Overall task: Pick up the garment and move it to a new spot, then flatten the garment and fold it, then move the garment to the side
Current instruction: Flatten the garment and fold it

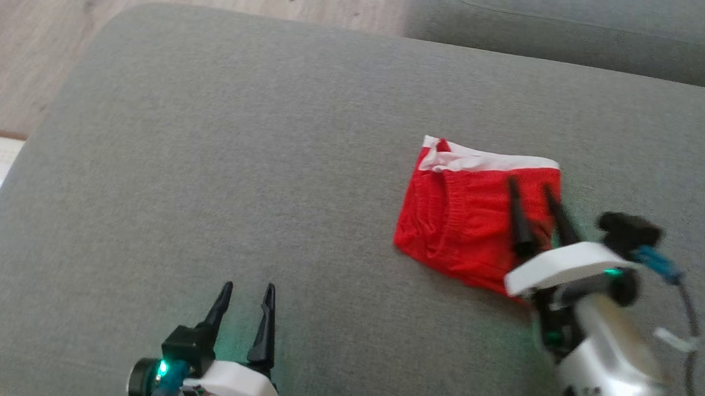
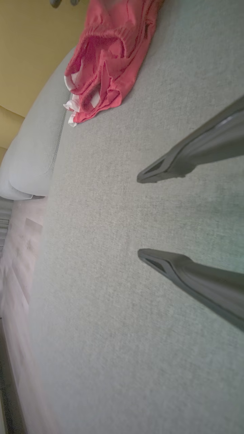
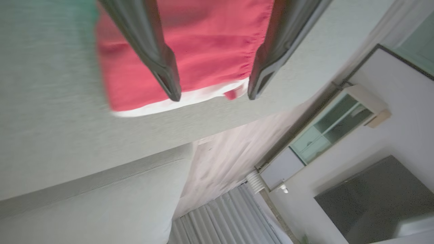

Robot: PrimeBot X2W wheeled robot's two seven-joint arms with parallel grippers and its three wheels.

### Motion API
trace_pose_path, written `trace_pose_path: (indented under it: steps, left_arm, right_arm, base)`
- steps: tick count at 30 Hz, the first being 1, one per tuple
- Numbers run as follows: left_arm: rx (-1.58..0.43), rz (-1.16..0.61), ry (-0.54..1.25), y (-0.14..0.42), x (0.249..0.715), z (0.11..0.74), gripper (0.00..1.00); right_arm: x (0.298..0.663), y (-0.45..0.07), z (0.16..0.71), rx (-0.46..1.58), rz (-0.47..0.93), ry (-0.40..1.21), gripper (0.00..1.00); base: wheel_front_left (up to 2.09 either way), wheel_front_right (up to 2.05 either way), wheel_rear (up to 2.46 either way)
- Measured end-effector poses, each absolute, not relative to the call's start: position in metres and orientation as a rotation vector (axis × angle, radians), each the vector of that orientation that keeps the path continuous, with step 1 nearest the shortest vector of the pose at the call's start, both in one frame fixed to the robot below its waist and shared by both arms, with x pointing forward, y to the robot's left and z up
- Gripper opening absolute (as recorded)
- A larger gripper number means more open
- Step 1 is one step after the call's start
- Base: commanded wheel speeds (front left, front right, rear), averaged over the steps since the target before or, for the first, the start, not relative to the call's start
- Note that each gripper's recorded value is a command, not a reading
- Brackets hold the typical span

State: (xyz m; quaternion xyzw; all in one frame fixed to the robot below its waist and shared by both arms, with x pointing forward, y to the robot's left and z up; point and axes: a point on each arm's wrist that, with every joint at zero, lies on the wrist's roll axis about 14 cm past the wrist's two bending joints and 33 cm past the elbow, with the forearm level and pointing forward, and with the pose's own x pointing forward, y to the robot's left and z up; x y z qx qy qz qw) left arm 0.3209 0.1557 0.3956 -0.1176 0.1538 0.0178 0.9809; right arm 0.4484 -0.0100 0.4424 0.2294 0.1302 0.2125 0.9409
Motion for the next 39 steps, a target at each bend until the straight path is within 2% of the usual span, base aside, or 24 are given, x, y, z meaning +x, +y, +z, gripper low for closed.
trace_pose_path:
  steps: [4, 9, 15, 23, 29, 35, 39]
  left_arm:
    - [-0.189, 0.012, 0.269, 0.153, 0.333, 0.407, 1.00]
    - [-0.130, -0.004, 0.211, 0.154, 0.345, 0.423, 1.00]
    - [-0.083, -0.016, 0.162, 0.153, 0.350, 0.436, 1.00]
    - [-0.073, -0.001, 0.192, 0.154, 0.327, 0.425, 1.00]
    - [-0.075, 0.001, 0.186, 0.155, 0.328, 0.427, 1.00]
    - [-0.085, 0.012, 0.196, 0.158, 0.326, 0.425, 1.00]
    - [-0.086, 0.017, 0.209, 0.158, 0.323, 0.421, 1.00]
  right_arm:
    - [0.466, -0.074, 0.459, 0.347, 0.293, 0.149, 1.00]
    - [0.441, -0.121, 0.448, 0.205, 0.189, 0.134, 1.00]
    - [0.414, -0.143, 0.439, 0.138, 0.138, 0.149, 1.00]
    - [0.387, -0.154, 0.433, 0.141, 0.111, 0.165, 1.00]
    - [0.389, -0.140, 0.434, 0.136, 0.154, 0.165, 1.00]
    - [0.369, -0.081, 0.403, 0.052, 0.361, 0.274, 1.00]
    - [0.357, -0.067, 0.380, -0.017, 0.432, 0.352, 1.00]
  base:
    - [0.00, 0.00, 0.00]
    - [0.00, 0.00, 0.00]
    - [0.00, 0.00, 0.00]
    - [0.00, 0.00, 0.00]
    - [0.00, 0.00, 0.00]
    - [0.00, 0.00, 0.00]
    - [0.00, 0.00, 0.00]
